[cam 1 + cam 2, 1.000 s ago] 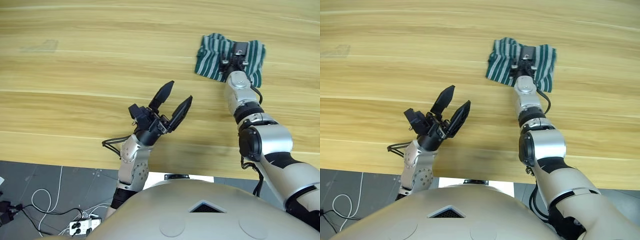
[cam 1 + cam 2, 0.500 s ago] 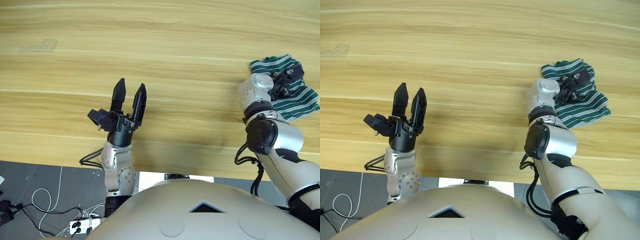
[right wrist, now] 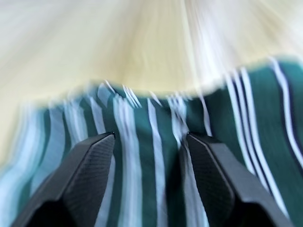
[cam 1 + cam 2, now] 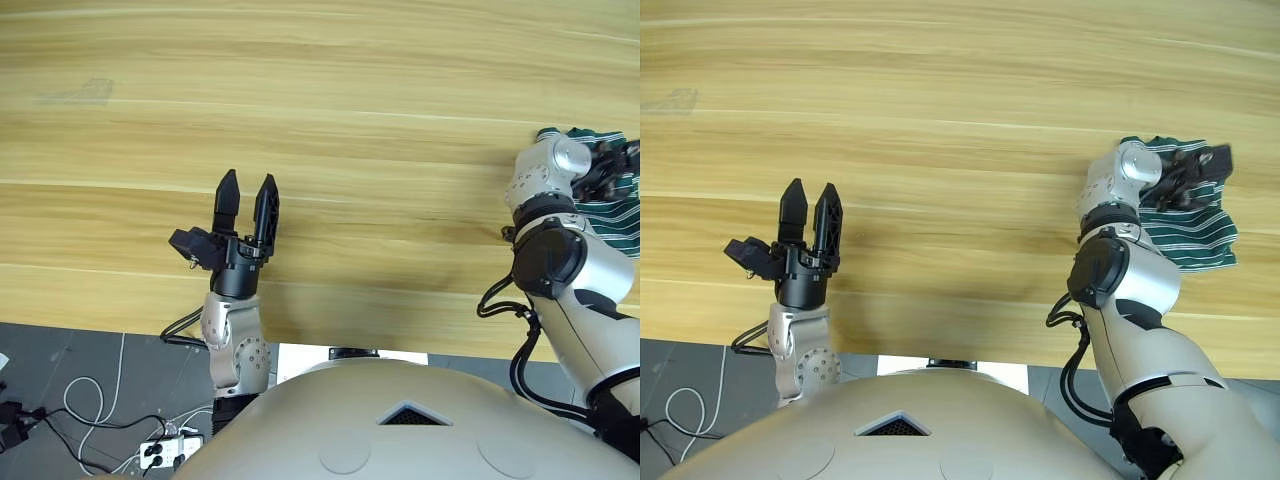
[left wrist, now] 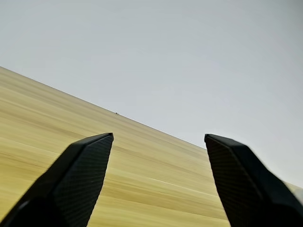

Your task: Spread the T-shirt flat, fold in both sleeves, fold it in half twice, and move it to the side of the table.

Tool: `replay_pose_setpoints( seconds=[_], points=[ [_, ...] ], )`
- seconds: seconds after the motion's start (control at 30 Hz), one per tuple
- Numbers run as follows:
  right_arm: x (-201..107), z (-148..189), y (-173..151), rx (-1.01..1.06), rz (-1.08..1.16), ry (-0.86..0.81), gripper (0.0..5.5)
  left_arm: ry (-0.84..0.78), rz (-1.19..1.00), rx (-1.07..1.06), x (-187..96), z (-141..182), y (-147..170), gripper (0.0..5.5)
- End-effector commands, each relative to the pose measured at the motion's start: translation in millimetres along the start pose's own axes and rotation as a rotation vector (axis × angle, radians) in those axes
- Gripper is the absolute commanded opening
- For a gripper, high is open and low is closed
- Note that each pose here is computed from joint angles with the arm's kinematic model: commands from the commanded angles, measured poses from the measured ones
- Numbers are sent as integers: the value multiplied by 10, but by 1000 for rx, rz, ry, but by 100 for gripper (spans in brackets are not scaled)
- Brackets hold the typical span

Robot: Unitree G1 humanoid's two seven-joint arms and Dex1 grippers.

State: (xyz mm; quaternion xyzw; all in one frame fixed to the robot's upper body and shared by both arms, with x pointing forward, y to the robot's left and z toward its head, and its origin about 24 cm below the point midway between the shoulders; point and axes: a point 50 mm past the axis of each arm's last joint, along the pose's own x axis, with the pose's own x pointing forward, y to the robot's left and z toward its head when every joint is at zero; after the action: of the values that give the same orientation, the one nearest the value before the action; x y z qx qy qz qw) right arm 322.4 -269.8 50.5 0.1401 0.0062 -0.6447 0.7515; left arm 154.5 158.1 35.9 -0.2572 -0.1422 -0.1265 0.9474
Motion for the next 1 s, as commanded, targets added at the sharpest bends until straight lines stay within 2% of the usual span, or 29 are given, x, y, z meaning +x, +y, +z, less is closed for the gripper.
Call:
replay_pose_setpoints(
  seconds=[0.03,0.1,0.2,0.33,0.47,0.57,0.67,0.87,1.0],
  points=[
    [-250,545,348,165,356,-380,281,8,-2,-5,78,-66,34,358],
    [-467,622,374,208,588,-502,281,10,43,16,228,-92,127,358],
    [-698,499,247,163,834,-572,281,70,134,170,610,-224,314,358],
    [-1018,-161,125,-157,1166,-499,281,172,262,476,1198,-411,536,358],
    [-1145,-536,83,-363,1276,-398,281,210,311,666,1542,-482,566,358],
    [-1287,-655,97,-432,1343,-375,281,198,355,679,1584,-510,590,358],
    [-1411,-776,32,-478,1402,-349,281,210,363,687,1485,-568,622,358],
    [-1303,-849,-138,-478,1366,-303,281,153,281,733,1298,-652,479,358],
    [-1274,-841,-197,-491,1393,-345,281,141,235,710,1233,-677,406,358]
  ],
)
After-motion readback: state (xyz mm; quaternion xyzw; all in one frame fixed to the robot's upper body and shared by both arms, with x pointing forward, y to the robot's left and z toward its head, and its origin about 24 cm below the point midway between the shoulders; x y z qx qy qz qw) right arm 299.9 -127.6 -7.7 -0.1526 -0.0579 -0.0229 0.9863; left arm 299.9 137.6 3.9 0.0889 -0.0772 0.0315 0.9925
